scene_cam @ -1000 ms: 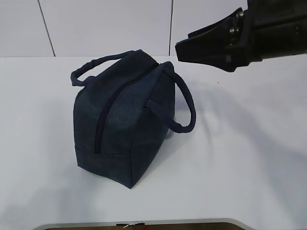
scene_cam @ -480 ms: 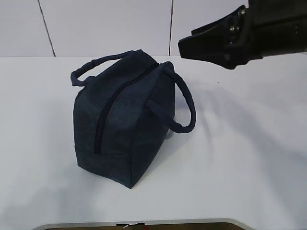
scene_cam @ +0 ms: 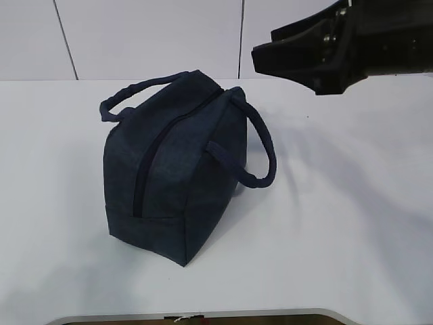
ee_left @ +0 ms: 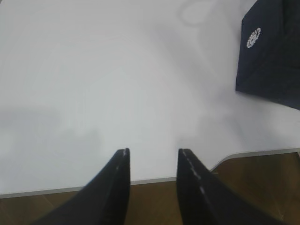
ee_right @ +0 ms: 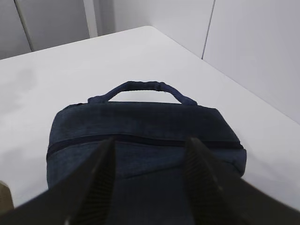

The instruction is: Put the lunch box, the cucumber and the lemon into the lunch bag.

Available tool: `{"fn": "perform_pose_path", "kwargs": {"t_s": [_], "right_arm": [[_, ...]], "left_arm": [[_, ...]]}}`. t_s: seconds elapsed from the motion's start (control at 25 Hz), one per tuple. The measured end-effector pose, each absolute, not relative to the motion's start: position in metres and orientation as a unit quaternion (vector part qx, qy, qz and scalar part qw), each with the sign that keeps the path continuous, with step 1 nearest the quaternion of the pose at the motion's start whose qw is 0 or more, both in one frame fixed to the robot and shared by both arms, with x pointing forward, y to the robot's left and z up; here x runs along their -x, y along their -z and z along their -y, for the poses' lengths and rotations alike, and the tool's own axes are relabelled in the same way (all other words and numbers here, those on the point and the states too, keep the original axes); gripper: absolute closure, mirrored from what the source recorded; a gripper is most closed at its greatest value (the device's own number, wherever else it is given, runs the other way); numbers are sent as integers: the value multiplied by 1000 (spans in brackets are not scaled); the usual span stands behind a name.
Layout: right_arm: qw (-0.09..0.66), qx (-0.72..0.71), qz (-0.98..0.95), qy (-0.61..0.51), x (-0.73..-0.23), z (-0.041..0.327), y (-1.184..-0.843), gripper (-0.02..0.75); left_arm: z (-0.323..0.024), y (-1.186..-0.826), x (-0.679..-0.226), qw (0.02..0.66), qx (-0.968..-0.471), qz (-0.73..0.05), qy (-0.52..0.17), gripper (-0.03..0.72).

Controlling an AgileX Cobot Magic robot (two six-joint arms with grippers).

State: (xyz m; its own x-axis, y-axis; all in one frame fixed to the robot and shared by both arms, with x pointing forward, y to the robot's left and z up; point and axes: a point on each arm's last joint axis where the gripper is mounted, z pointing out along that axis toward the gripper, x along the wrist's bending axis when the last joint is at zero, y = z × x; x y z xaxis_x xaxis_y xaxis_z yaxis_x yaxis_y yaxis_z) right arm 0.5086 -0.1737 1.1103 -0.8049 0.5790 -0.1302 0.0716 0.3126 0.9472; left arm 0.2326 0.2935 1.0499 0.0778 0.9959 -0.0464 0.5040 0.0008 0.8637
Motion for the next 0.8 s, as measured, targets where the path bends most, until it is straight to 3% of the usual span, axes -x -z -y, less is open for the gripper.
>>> {"fn": "perform_pose_path", "kwargs": {"t_s": [0.24, 0.8], "right_arm": [[242, -216, -769, -551, -508, 175, -1100, 350], [347, -253, -750, -503, -521, 190, -1095, 351]], "left_arm": [[-294, -1050, -233, 380, -628, -597, -324, 446], [-294, -1050, -233, 380, -628, -597, -324, 446]]}}
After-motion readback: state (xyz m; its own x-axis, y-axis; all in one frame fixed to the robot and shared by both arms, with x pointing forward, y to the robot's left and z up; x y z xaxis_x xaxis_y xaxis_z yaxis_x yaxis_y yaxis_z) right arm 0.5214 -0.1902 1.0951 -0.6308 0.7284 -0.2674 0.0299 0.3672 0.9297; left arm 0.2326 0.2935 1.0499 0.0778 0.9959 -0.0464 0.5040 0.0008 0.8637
